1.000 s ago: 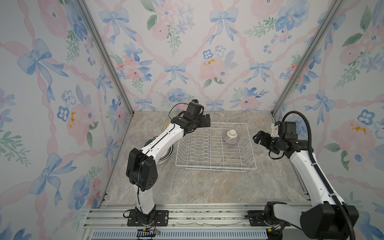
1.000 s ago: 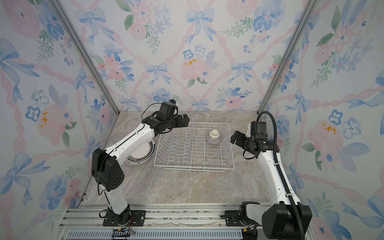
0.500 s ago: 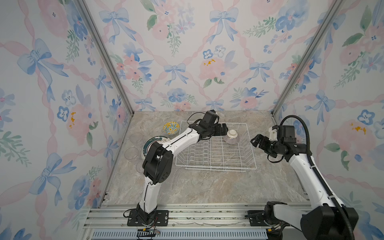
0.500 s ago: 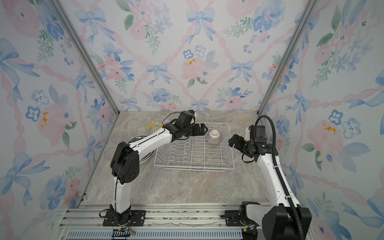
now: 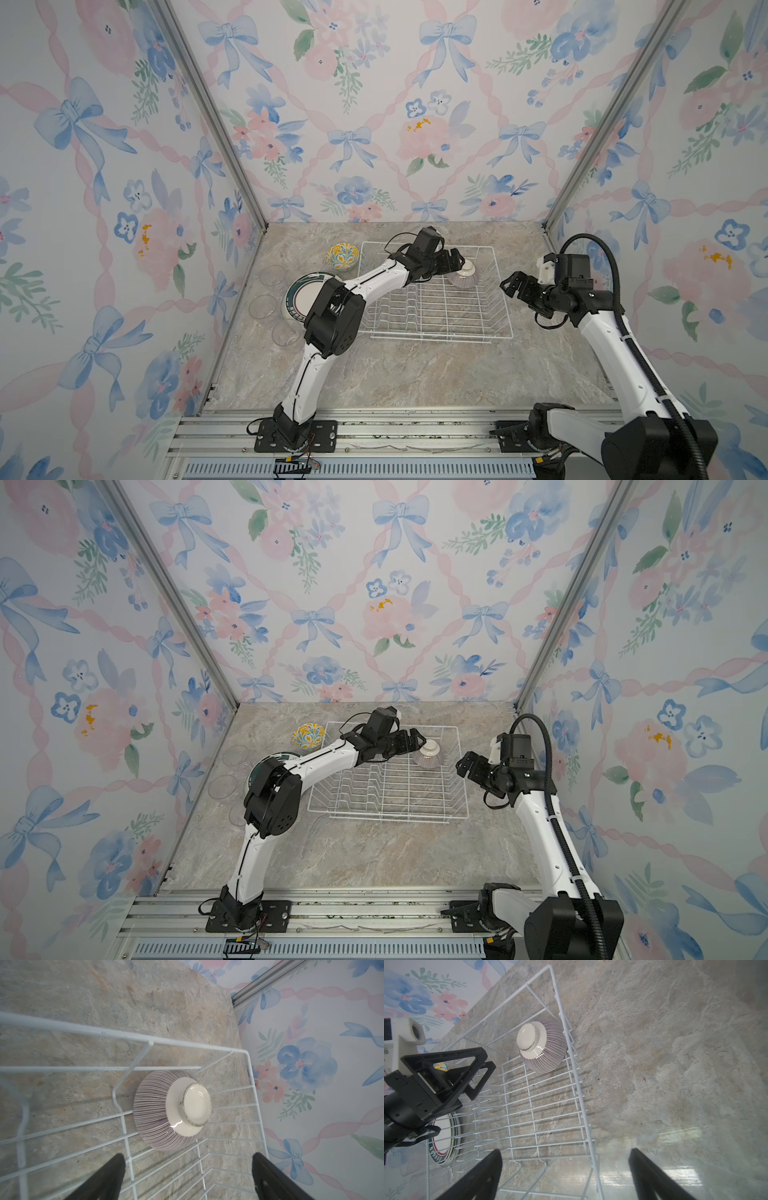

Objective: Unload the mixed dishes from the dish rack
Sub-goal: 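Move the left gripper back over the rack toward the striped bowl, then lower the left gripper onto the purple-white striped bowl's rim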

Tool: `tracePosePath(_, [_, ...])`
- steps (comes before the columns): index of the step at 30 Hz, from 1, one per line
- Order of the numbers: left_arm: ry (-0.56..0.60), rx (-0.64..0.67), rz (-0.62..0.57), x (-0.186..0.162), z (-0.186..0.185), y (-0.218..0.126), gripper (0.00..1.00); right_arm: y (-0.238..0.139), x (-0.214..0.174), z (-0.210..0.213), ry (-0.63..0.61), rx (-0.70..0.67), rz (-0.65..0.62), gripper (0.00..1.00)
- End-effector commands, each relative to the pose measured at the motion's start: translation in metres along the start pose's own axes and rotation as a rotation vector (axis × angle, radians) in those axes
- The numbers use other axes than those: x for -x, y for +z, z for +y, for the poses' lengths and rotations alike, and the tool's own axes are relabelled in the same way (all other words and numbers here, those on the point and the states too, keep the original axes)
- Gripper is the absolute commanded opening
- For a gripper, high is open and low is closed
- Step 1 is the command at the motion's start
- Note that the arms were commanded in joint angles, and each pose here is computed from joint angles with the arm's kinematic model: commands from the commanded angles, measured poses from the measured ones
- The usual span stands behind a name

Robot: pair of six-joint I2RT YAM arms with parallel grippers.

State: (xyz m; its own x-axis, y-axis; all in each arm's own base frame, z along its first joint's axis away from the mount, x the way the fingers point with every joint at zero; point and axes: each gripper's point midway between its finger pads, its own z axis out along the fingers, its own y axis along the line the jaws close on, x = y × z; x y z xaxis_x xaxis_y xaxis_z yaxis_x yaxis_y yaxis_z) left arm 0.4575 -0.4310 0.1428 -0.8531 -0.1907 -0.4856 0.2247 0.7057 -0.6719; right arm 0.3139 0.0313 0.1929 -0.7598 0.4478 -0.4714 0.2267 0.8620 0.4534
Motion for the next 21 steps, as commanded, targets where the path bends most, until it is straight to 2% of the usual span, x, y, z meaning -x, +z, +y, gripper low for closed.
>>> tracePosePath(1, [-0.019,-0.016,-0.006,0.001,-0.002,0.013,0.96,0.003,-0.003,0.001,0.008,0.024,0.009,0.97])
tracePosePath(21, [-0.092,-0.034,0.024,-0.006,0.016,0.055,0.96,0.015,0.002,-0.004,0.003,-0.010,0.013,0.97])
